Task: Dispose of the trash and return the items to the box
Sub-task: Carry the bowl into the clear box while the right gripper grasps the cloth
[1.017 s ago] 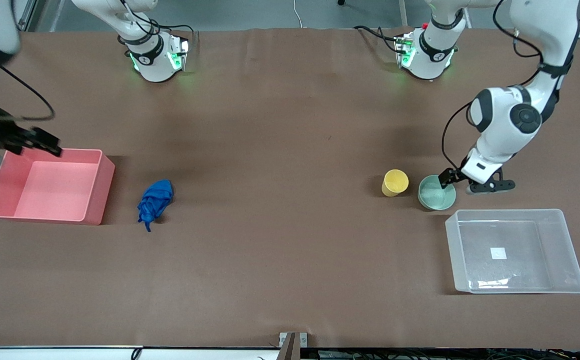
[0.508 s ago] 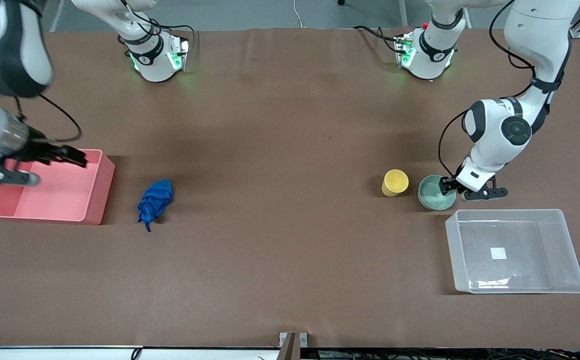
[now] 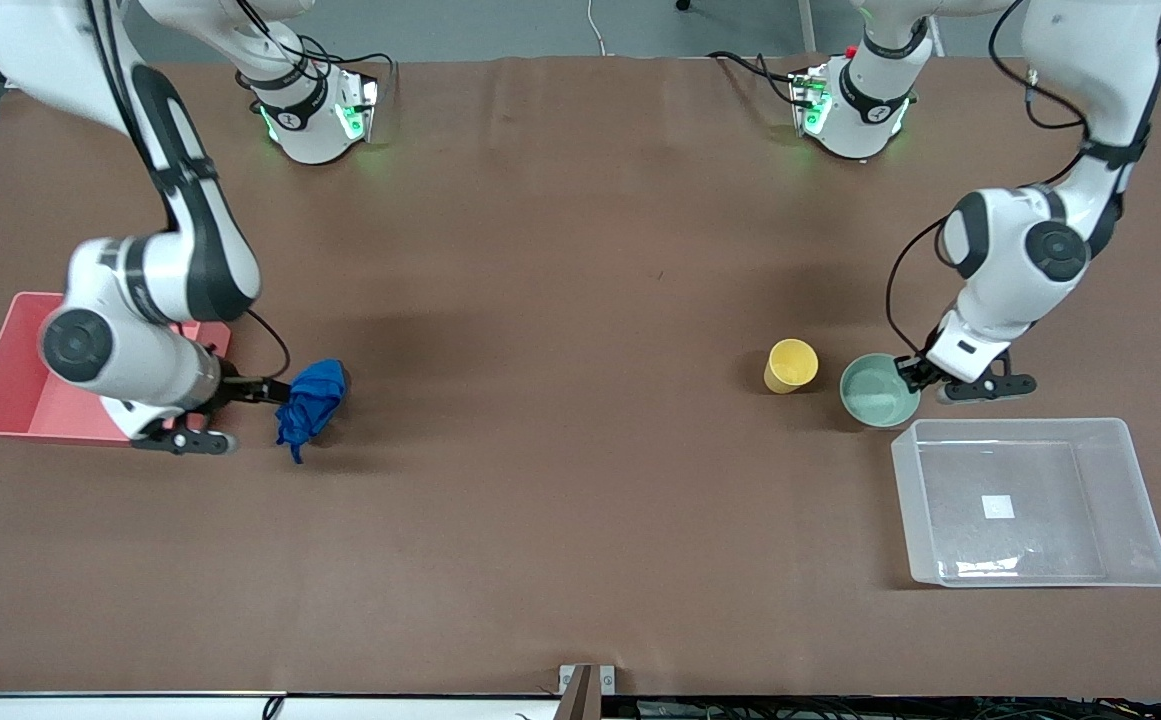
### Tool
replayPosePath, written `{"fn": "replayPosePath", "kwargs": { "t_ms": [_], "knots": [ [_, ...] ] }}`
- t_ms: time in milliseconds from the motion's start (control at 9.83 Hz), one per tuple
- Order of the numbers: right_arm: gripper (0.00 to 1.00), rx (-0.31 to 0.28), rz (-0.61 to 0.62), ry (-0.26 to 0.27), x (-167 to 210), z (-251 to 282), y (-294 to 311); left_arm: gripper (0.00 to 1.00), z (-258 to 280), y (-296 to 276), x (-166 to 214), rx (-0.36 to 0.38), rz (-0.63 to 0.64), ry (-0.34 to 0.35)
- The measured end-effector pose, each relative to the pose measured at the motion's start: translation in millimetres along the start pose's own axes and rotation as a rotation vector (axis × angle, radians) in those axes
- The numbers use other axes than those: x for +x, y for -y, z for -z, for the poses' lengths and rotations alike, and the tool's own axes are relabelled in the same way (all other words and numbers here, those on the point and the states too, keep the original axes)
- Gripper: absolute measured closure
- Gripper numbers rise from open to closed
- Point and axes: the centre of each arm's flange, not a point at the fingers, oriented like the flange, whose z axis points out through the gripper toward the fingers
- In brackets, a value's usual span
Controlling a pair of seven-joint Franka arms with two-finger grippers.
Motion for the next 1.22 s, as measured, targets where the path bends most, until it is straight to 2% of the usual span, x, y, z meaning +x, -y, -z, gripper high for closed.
{"fn": "replayPosePath", "kwargs": {
  "t_ms": [305, 508, 610, 814, 1017, 1220],
  "knots": [
    [0.01, 0.006, 0.011, -0.058, -7.7, -60.2, 7.2, 0.97, 112.7, -4.3, 26.9, -0.009, -0.003, -0.024],
    [0.11, 0.007, 0.014, -0.055, -16.1, -71.9, 10.5, 0.97, 130.1, 1.4, 63.5, -0.007, -0.005, -0.049],
    [0.25, 0.009, 0.017, -0.055, -17.4, -72.9, 13.1, 0.97, 119.6, 13.3, 85.1, 0.002, -0.023, -0.044],
    [0.58, 0.034, 0.001, -0.058, -20.7, -76.1, 20.7, 0.97, 98.8, 50.4, 133.1, -0.031, -0.037, -0.002],
    [0.87, 0.035, 0.000, -0.054, -21.5, -75.6, 21.4, 0.97, 80.9, 101.9, 173.8, -0.048, -0.085, 0.012],
    [0.88, 0.033, 0.000, -0.006, -22.3, -39.3, 20.1, 0.97, 41.8, 131.5, 192.4, -0.066, -0.099, 0.018]
  ]
}}
